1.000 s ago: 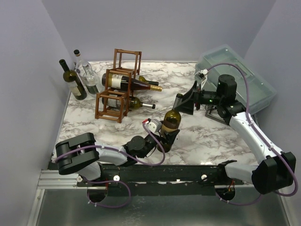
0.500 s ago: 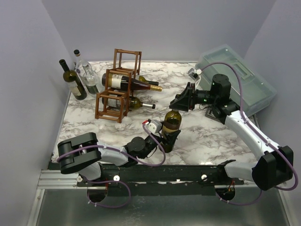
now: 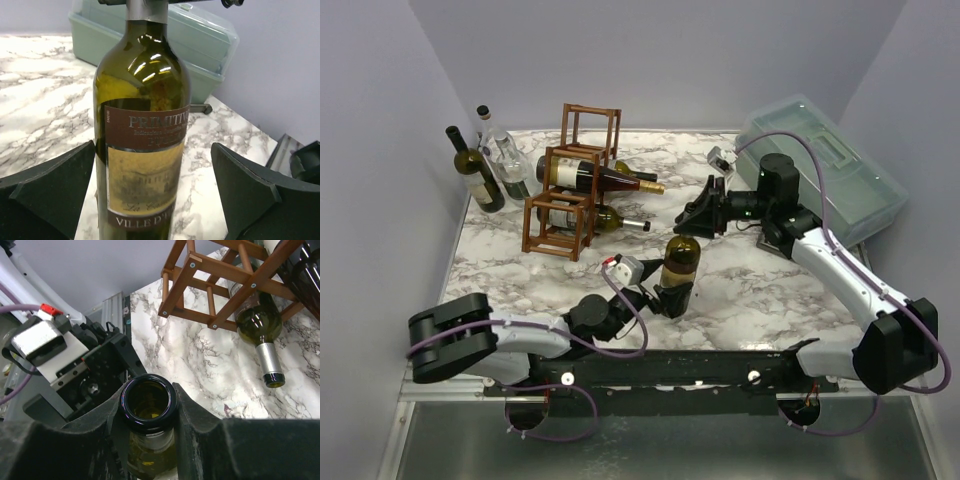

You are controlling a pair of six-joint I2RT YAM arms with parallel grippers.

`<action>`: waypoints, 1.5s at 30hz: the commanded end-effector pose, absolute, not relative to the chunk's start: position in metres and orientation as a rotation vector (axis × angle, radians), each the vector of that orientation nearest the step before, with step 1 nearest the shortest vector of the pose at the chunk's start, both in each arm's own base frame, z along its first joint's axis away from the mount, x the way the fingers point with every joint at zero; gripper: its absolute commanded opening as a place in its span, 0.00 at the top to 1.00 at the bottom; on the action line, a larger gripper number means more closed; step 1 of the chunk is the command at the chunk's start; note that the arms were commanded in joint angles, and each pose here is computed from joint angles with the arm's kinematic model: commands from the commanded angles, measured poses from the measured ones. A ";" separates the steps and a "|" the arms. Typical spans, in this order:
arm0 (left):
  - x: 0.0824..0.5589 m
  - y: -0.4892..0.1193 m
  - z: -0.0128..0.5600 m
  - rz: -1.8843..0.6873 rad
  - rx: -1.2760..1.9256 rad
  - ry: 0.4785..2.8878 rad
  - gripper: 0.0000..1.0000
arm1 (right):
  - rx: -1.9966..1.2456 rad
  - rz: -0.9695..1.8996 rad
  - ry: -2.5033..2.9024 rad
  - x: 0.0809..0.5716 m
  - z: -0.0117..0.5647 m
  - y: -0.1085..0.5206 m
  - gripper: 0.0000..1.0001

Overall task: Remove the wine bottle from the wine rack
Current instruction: Place the wine bottle at the center of the board.

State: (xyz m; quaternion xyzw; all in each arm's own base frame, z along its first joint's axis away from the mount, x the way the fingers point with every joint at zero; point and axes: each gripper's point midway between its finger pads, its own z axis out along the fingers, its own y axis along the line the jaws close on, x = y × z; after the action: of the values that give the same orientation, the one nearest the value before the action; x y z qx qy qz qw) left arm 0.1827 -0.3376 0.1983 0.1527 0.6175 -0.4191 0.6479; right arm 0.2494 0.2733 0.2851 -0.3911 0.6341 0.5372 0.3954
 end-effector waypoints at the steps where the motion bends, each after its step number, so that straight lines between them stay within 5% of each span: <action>1: 0.164 -0.336 0.185 -0.990 0.431 1.537 0.01 | -1.091 1.304 1.453 0.250 0.308 0.283 1.00; 15: 0.154 -0.281 0.193 -0.931 0.372 1.754 0.01 | -1.342 1.190 1.313 0.230 0.269 0.306 0.97; 24: 0.157 -0.250 0.209 -0.890 0.302 1.712 0.01 | -1.488 1.196 1.262 0.204 0.243 0.304 0.81; 34: 0.155 -0.241 0.230 -0.879 0.317 1.688 0.02 | -1.562 1.191 1.261 0.186 0.233 0.292 0.26; 45: 0.141 -0.264 0.261 -0.895 0.594 1.561 0.01 | -1.542 1.189 1.306 0.180 0.256 0.275 0.03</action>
State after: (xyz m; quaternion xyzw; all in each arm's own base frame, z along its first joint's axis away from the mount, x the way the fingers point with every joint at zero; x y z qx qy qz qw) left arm 0.1493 -0.2504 0.2405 0.1752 0.7053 -0.3819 0.5710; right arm 0.1868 0.2868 0.2378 -0.6010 0.5208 0.4696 0.3835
